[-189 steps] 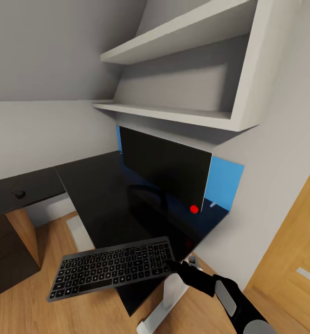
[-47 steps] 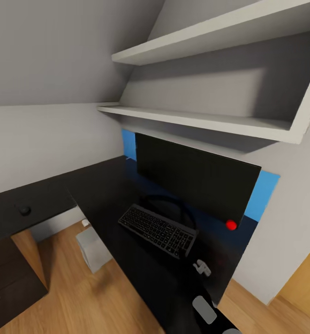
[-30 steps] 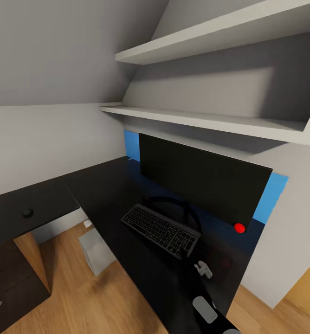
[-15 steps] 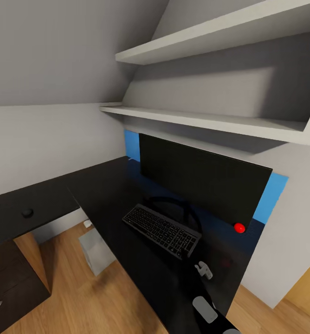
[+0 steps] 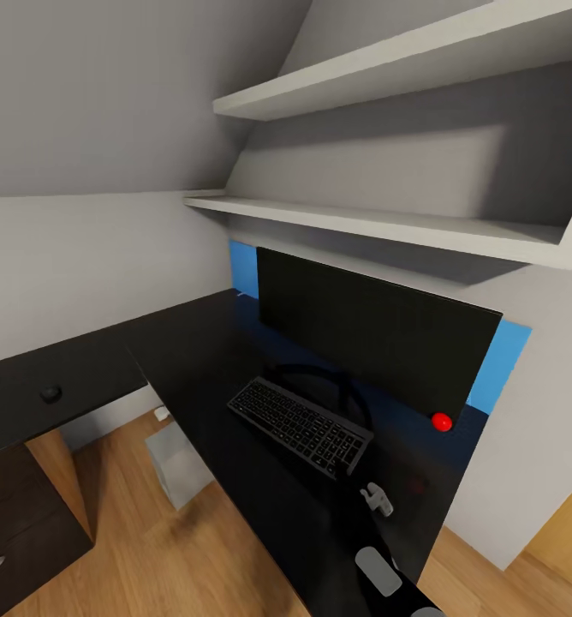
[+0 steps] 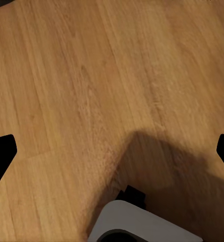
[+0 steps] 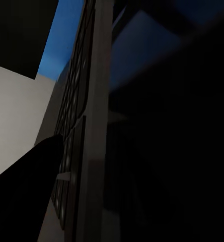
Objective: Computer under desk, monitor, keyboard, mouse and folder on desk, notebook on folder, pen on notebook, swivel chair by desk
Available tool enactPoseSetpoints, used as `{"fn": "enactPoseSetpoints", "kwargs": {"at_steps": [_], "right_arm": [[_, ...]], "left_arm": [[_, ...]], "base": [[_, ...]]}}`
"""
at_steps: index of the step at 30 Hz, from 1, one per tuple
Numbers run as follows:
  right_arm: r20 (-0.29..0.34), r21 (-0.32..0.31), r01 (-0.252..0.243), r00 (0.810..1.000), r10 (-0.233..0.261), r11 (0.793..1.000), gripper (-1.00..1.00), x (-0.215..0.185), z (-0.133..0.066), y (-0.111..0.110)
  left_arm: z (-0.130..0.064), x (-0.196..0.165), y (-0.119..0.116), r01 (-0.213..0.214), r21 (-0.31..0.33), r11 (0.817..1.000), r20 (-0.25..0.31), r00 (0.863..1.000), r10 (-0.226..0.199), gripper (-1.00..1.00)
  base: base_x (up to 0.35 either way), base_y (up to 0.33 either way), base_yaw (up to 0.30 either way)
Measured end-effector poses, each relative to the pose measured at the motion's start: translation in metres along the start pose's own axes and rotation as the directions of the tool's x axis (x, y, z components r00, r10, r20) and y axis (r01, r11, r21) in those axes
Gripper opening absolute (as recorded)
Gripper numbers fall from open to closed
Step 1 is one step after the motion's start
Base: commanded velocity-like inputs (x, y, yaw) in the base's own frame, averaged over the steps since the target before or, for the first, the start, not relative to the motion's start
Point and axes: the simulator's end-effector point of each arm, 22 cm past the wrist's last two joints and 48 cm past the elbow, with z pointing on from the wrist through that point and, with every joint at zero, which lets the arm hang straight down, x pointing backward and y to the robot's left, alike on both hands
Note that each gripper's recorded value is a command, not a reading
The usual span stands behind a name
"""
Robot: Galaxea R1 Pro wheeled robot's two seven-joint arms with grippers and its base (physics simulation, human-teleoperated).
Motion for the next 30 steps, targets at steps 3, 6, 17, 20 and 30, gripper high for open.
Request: {"fn": "enactPoseSetpoints", "kwargs": {"at_steps": [3,6,17,20,30], "right_arm": [[0.0,0.0,0.0,1.0,0.0,1.0,-1.0,0.0,0.0,0.0],[0.0,0.0,-0.001,1.0,0.001,1.0,-1.0,0.0,0.0,0.0],[0.072,0.08,-0.137,0.989,0.131,0.987,-1.0,-0.014,-0.002,-0.02],[0.072,0.079,-0.137,0.989,0.132,0.987,-1.0,-0.014,-0.002,-0.02],[0.073,0.078,-0.137,0.989,0.131,0.988,-1.0,-0.014,-0.002,-0.02]], "left_arm": [[0.0,0.0,0.0,0.0,0.0,1.0,0.0,1.0,0.0,1.0],[0.0,0.0,0.0,0.0,0.0,1.0,0.0,1.0,0.0,1.0],[0.0,0.0,0.0,-0.001,0.0,1.0,0.0,1.0,0.001,1.0],[0.0,0.0,0.0,-0.001,0.0,1.0,0.0,1.0,0.001,1.0],[0.0,0.0,0.0,-0.001,0.001,1.0,0.0,1.0,0.001,1.0]], "base": [[0.0,0.0,0.0],[0.0,0.0,0.0],[0.0,0.0,0.0],[0.0,0.002,0.0],[0.0,0.144,0.0]]}}
